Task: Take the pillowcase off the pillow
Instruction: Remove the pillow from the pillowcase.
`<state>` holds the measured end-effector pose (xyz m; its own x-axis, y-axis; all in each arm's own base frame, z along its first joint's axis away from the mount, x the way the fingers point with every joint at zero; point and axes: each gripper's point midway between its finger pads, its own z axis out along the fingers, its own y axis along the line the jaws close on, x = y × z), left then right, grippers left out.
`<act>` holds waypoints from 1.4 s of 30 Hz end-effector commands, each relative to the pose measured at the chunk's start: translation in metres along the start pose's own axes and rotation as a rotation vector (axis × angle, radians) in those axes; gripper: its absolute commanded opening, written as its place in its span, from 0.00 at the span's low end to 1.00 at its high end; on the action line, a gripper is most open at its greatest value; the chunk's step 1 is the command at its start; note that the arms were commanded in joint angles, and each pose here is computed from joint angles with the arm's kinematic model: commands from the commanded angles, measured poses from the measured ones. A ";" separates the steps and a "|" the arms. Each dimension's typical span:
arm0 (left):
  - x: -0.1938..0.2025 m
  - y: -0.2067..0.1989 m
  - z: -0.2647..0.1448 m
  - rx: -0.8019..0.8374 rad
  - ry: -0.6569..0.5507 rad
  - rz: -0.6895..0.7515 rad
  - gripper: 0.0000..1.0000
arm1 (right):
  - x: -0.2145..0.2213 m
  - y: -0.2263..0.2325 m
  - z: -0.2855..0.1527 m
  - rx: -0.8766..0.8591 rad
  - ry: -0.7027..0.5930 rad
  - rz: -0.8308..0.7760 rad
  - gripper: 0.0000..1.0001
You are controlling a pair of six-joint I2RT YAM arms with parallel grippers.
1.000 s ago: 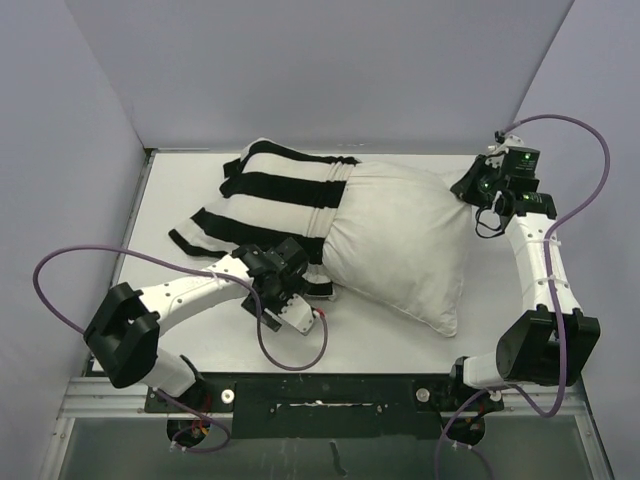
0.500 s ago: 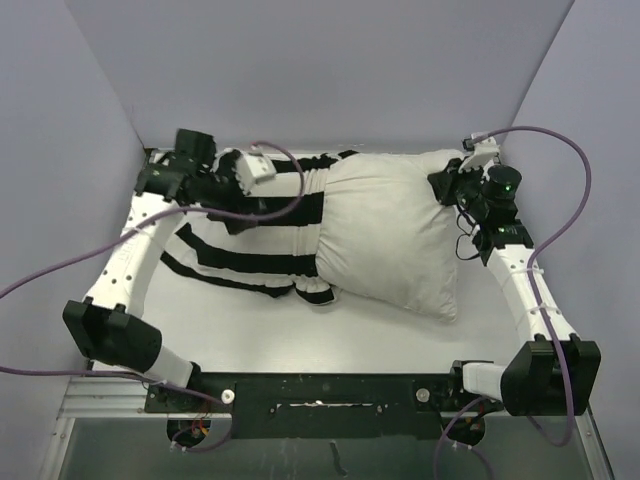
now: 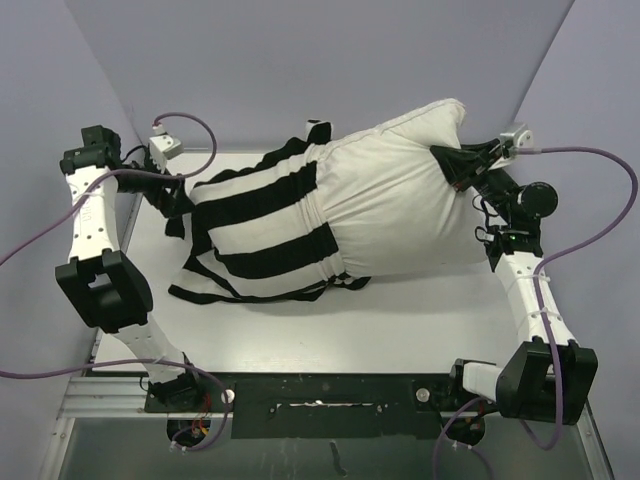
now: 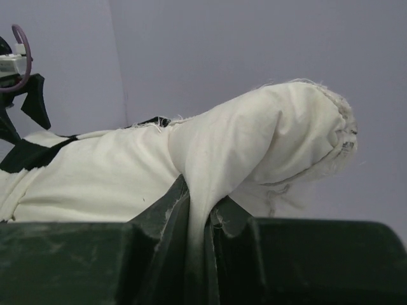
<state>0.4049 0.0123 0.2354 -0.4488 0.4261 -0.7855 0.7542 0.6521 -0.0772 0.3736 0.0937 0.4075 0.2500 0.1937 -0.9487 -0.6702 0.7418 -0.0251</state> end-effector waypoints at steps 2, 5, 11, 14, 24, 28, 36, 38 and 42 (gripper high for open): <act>0.004 -0.043 -0.004 0.103 -0.064 0.201 0.98 | -0.107 0.046 -0.004 -0.173 -0.309 -0.276 0.00; 0.021 -0.054 -0.007 0.135 -0.051 0.247 0.98 | -0.107 0.047 -0.005 -0.190 -0.311 -0.269 0.00; 0.045 -0.059 0.004 0.204 -0.022 0.223 0.98 | -0.111 0.053 -0.007 -0.249 -0.328 -0.267 0.00; 0.055 -0.037 0.015 0.159 -0.027 0.201 0.98 | -0.114 0.061 -0.008 -0.299 -0.334 -0.260 0.00; 0.064 -0.009 0.044 0.105 -0.114 0.062 0.98 | -0.113 0.070 -0.011 -0.340 -0.321 -0.254 0.00; 0.064 -0.012 0.054 0.141 -0.162 0.012 0.98 | -0.113 0.074 -0.013 -0.359 -0.328 -0.236 0.00; 0.100 -0.013 0.058 0.166 -0.122 -0.043 0.38 | -0.109 0.068 -0.013 -0.316 -0.307 -0.214 0.00; 0.105 -0.011 0.052 0.157 -0.134 -0.067 0.24 | -0.110 0.065 -0.011 -0.299 -0.307 -0.207 0.00; 0.109 -0.008 0.041 0.136 -0.156 -0.102 0.00 | -0.111 0.057 -0.008 -0.255 -0.299 -0.206 0.00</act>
<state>0.3670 0.0183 0.1188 -0.4785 0.3027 -0.8243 0.7792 0.5792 -0.2396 0.3352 0.1153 0.4384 0.2997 0.2796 -0.9121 -0.8430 0.5252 -0.1160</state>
